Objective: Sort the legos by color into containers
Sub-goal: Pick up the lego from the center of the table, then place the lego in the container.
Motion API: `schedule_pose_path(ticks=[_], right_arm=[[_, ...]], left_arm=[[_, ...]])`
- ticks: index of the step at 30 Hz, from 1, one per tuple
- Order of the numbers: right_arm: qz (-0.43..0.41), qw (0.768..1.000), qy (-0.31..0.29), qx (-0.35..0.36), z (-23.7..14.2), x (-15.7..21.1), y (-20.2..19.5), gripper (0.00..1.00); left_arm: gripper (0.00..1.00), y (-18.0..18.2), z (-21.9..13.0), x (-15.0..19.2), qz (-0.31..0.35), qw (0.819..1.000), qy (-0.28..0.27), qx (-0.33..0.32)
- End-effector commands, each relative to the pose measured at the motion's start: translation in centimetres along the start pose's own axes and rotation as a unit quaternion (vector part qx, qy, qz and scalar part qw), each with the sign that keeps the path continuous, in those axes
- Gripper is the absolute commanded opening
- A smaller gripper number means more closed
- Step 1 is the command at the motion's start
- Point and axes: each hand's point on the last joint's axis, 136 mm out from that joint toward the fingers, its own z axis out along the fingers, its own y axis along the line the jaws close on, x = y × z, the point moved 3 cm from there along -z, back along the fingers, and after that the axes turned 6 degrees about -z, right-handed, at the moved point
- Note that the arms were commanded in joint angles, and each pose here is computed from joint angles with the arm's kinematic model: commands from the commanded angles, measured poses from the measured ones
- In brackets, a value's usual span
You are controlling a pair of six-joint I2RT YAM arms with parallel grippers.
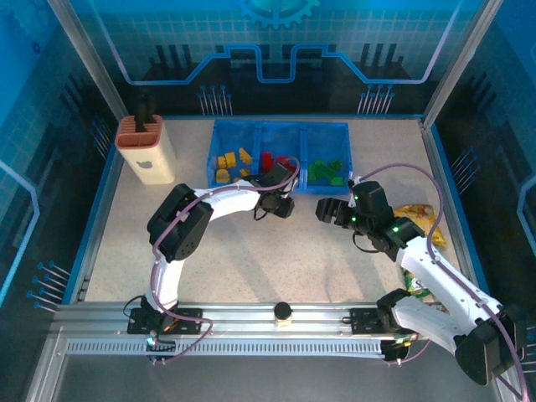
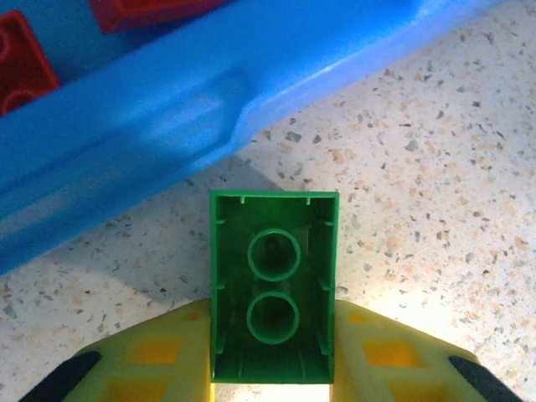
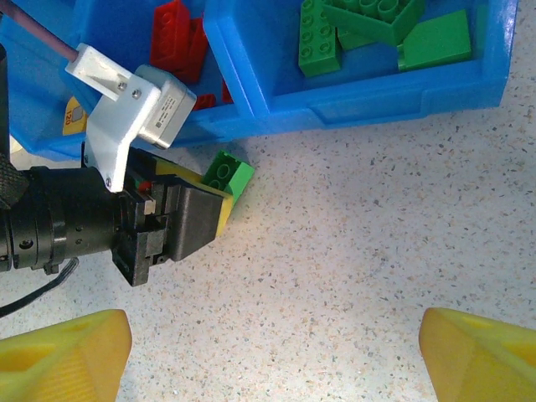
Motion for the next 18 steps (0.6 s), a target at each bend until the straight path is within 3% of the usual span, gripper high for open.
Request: schedule_pose_path(ticks=[1, 10, 18], right_arm=[[0.013, 1.000, -0.007, 0.009, -0.3, 0.2, -0.9, 0.90], [0.067, 0.991, -0.014, 0.115, -2.3, 1.9, -6.2, 0.91], [0.106, 0.985, 0.003, 0.133, -2.4, 4.3, -8.6, 0.91]], left_arm=[[0.27, -1.4, -1.3, -0.6, 0.018, 1.000, -0.006, 0.011], [0.26, -4.6, -5.3, -2.0, 0.037, 0.997, -0.049, 0.053], [0.26, -7.1, -9.0, -5.6, 0.041, 0.988, -0.107, 0.107]])
